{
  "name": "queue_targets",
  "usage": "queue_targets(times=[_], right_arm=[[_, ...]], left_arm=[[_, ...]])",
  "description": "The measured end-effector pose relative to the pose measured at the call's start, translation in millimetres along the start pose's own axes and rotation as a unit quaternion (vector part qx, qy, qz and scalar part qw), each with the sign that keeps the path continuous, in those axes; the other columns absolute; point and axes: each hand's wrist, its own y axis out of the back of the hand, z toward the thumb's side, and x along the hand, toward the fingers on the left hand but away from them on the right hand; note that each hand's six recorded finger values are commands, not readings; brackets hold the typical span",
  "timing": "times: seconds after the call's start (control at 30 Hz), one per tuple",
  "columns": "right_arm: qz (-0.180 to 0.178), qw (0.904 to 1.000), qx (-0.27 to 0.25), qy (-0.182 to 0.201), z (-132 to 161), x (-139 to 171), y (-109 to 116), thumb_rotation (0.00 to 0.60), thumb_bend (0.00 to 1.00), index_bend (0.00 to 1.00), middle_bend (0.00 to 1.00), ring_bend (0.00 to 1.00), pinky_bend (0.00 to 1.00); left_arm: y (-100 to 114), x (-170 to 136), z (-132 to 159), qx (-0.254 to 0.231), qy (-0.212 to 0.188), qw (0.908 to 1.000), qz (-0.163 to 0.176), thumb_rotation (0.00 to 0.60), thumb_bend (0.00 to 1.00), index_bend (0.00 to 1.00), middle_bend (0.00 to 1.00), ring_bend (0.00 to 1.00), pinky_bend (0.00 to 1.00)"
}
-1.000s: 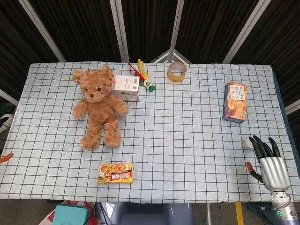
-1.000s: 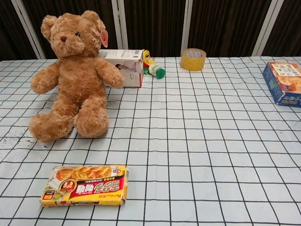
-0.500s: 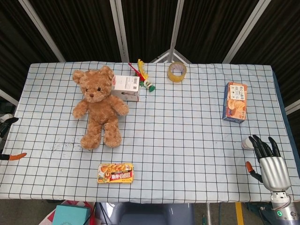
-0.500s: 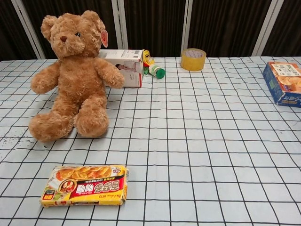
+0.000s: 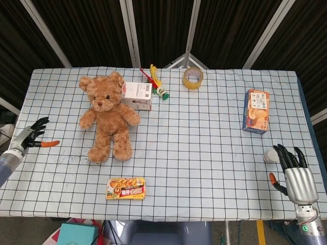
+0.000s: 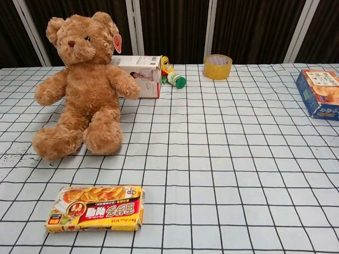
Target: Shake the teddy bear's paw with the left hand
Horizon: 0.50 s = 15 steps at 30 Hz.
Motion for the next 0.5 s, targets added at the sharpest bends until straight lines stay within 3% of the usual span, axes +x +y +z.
queue_targets(times=[0.17, 0.5], right_arm=[[0.0, 1.0, -0.002, -0.004, -2, 0, 0, 0.6, 0.37, 0.09, 0.12, 0.22, 0.06], [0.007, 0.9997, -0.013, -0.022, -12, -1, -2, 0.6, 0.37, 0.08, 0.12, 0.22, 0.06]], left_arm=[[-32, 33, 17, -0.04, -0.005, 0.9987, -0.031, 0.6, 0.19, 0.06, 0.03, 0.0, 0.04], [-71, 60, 34, -0.077, -0.025, 0.9952, -0.054, 0.6, 0.19, 0.09, 0.11, 0.0, 0.04]])
